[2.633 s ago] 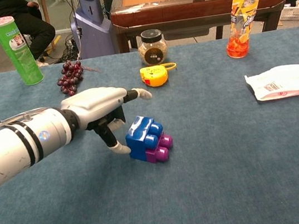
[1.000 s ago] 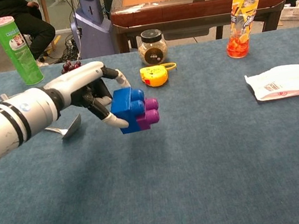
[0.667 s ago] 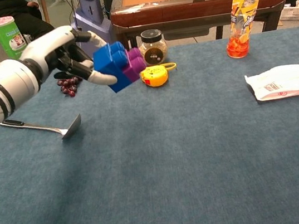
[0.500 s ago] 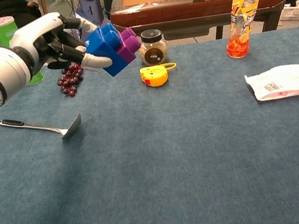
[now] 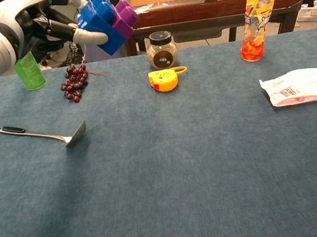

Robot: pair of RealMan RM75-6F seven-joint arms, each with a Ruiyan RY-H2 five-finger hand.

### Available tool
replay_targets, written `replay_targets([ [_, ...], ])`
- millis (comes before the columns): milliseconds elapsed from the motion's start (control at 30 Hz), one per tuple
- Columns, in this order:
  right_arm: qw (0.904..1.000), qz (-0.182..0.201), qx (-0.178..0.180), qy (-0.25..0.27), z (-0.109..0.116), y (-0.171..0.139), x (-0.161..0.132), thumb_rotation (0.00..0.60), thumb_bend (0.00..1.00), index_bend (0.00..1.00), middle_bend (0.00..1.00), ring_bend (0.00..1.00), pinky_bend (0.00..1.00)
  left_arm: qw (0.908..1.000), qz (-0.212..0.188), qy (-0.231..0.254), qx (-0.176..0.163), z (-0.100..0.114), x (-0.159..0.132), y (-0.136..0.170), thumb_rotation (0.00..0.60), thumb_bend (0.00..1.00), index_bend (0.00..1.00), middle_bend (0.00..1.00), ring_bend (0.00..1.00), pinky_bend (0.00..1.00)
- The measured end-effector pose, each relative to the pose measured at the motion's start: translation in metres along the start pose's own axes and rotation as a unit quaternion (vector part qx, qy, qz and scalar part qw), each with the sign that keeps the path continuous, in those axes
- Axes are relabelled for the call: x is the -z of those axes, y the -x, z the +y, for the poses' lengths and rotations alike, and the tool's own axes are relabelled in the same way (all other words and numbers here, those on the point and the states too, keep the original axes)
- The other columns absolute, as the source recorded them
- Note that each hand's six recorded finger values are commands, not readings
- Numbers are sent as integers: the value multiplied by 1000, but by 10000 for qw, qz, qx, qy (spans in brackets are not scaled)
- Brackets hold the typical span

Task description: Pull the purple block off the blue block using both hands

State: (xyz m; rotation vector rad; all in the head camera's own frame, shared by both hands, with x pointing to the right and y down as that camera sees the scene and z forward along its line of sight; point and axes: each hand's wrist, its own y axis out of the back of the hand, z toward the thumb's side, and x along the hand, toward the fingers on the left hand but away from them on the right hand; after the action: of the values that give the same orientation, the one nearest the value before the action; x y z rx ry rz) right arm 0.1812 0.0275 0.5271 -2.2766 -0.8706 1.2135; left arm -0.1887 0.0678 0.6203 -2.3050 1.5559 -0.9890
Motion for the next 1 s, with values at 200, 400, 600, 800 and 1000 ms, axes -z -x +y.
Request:
replay_targets([
  [200,9994,137,-304,19,-10,34,-37,600,0,10,981,980,975,10000,-10,61,-41,3,-5,-3,600,168,688,983,929,1000],
  [400,9988,110,-468,-15,-21,63,-59,600,0,10,981,980,975,9999,-4,95,-109,9,-6,-2,600,168,688,983,929,1000],
  [600,9983,-4,-577,9,-32,85,-67,600,0,10,981,980,975,9998,-4,107,-156,14,-4,-1,600,168,689,984,929,1000],
  [800,9979,-37,-640,97,-40,99,-71,600,0,10,981,980,976,9997,-10,104,-198,18,-3,0,600,168,689,983,929,1000],
  [1000,9969,-34,-726,315,-45,104,-73,600,0,10,981,980,975,9997,-75,34,-221,17,-6,1,600,168,690,983,929,1000],
])
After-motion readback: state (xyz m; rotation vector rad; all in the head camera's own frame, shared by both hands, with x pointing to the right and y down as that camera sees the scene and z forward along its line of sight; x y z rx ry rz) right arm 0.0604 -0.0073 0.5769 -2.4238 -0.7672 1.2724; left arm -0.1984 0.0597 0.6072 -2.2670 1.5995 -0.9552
